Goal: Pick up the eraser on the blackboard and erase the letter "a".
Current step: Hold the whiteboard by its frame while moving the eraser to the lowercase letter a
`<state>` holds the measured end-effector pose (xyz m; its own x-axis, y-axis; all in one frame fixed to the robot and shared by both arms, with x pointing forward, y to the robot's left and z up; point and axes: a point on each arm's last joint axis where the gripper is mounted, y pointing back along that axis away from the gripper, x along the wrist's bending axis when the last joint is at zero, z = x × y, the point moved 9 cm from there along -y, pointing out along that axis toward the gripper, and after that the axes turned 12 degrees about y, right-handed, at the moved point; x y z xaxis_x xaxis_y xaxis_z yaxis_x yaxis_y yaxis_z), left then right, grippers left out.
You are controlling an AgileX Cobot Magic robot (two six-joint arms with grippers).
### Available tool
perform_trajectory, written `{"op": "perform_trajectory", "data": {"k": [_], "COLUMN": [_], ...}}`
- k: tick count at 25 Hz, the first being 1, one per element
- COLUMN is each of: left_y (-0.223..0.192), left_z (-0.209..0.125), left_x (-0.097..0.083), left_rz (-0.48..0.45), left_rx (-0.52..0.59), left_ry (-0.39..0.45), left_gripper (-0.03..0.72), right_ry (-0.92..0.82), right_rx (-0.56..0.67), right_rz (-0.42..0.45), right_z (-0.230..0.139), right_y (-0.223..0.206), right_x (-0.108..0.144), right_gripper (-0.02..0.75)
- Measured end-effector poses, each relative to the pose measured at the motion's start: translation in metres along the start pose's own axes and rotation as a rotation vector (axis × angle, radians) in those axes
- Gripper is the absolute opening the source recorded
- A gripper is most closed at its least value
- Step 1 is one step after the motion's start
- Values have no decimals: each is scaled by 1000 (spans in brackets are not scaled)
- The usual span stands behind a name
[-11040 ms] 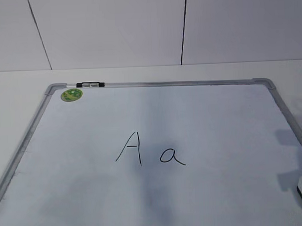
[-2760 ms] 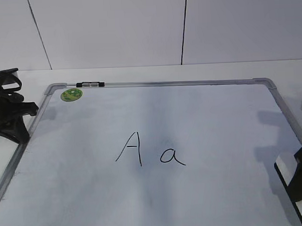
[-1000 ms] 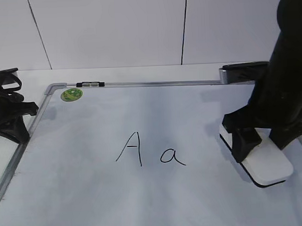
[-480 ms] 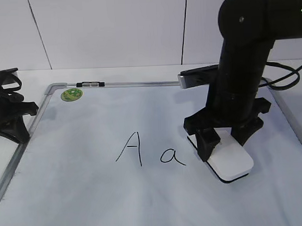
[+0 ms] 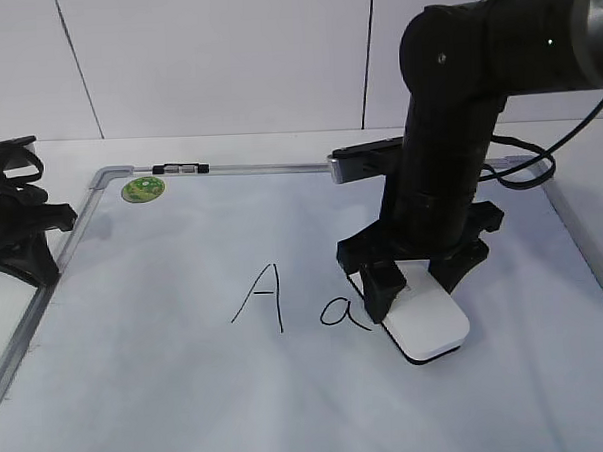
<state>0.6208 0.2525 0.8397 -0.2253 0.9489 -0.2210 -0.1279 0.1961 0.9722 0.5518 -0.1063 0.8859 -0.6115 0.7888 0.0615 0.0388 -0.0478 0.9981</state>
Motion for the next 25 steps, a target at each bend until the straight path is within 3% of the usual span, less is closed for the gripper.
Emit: {"op": "perform_trajectory", "data": {"k": [5, 25], "left_y": [0, 0], "left_z": [0, 0], "left_x": [0, 0], "left_rz": [-1, -1], "left_rx": [0, 0], "left_ry": [1, 1], "left_gripper": [17, 17], "right_ry": [-1, -5], "right_rx": [-36, 14], "right_rz": [-5, 28], "right_z": [7, 8], "right_y": [-1, -23], "right_x": [0, 4], "right_gripper": [532, 532]}}
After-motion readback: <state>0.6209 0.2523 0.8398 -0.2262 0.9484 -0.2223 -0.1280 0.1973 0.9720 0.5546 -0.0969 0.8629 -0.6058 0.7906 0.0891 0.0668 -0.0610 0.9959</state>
